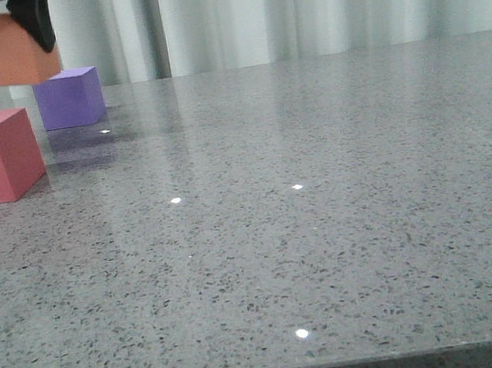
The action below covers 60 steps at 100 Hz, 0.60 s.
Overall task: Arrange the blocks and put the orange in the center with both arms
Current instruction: 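Lift the orange cube and carry it toward the purple cube, then lower the orange cube between the pink and purple cubes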
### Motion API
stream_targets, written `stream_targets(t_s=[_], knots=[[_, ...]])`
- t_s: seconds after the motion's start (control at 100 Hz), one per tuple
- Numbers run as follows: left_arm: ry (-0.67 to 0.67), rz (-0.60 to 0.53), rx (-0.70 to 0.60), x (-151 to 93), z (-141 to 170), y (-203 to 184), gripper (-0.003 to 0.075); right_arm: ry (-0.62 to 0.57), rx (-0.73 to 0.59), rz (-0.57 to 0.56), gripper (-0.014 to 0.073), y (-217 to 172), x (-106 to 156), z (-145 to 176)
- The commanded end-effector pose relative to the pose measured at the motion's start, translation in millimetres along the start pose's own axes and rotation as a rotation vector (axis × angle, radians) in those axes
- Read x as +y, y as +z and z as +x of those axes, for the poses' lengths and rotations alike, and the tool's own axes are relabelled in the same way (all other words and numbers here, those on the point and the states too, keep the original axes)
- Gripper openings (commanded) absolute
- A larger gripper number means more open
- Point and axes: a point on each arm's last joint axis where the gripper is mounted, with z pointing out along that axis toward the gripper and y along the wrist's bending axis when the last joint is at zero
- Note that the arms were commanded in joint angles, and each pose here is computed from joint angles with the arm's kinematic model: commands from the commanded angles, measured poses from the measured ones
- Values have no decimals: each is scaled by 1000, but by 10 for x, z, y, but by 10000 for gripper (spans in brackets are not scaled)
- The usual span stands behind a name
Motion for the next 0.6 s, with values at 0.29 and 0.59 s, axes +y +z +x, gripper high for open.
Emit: stream_targets(t_s=[0.29, 0.59], knots=[[-25, 69, -133, 42, -32, 51, 101, -21, -105, -14, -110, -36, 12, -159], [-14, 64, -93, -2, 31, 292, 101, -21, -105, -14, -110, -36, 12, -159]])
